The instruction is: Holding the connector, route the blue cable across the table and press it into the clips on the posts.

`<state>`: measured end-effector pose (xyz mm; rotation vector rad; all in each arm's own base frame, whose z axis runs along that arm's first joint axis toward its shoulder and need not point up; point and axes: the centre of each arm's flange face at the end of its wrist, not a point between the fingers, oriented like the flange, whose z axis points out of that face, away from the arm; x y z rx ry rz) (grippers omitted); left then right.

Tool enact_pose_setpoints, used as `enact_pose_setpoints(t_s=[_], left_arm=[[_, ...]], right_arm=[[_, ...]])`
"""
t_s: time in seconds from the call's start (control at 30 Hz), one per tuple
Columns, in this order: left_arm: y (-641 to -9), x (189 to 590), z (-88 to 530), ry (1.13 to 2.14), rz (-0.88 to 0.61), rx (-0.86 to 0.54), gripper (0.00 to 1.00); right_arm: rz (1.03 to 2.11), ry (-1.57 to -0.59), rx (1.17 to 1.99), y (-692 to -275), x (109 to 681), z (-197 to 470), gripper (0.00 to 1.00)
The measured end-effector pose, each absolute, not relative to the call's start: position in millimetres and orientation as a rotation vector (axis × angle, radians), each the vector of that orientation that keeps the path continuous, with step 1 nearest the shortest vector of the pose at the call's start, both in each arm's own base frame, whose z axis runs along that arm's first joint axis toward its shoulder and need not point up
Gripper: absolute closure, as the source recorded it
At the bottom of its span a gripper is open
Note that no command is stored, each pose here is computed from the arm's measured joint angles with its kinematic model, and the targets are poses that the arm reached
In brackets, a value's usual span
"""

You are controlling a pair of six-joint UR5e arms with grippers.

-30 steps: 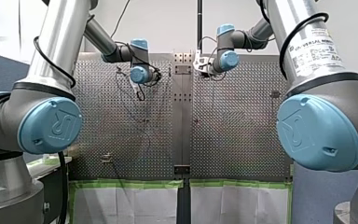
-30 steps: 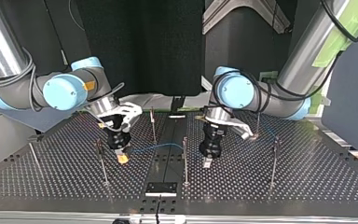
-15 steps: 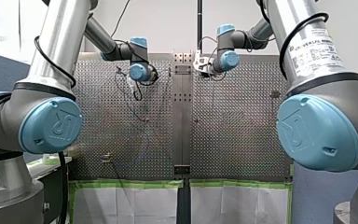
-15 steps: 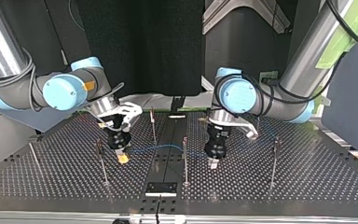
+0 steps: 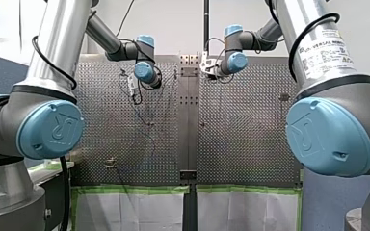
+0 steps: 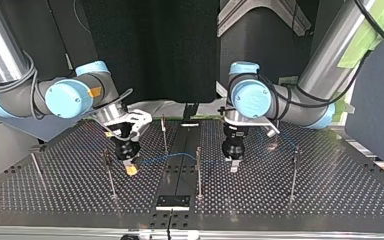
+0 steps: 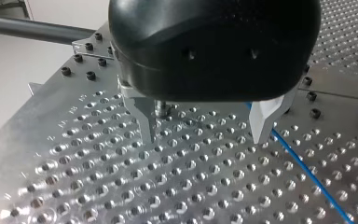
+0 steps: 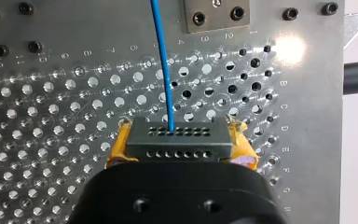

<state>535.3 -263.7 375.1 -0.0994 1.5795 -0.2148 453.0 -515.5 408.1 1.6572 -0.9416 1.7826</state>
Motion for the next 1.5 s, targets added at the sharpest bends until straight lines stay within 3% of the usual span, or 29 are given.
enact_pose_setpoints(t_s=[0.53,1.0,1.5], left_arm=[[-272,461,397,1.634,-0.343,-0.062,0.0],[-281,410,451,1.555,-0.404,-0.017,0.0],[-333,393,435,1.546,-0.458,0.025,0.0]], right_arm=[[1.79,-0.937,1.638,-514,448,419,1.0],[1.768,-0.965,1.61,-518,440,422,1.0],[1.751,-0.973,1.599,-517,440,422,1.0]])
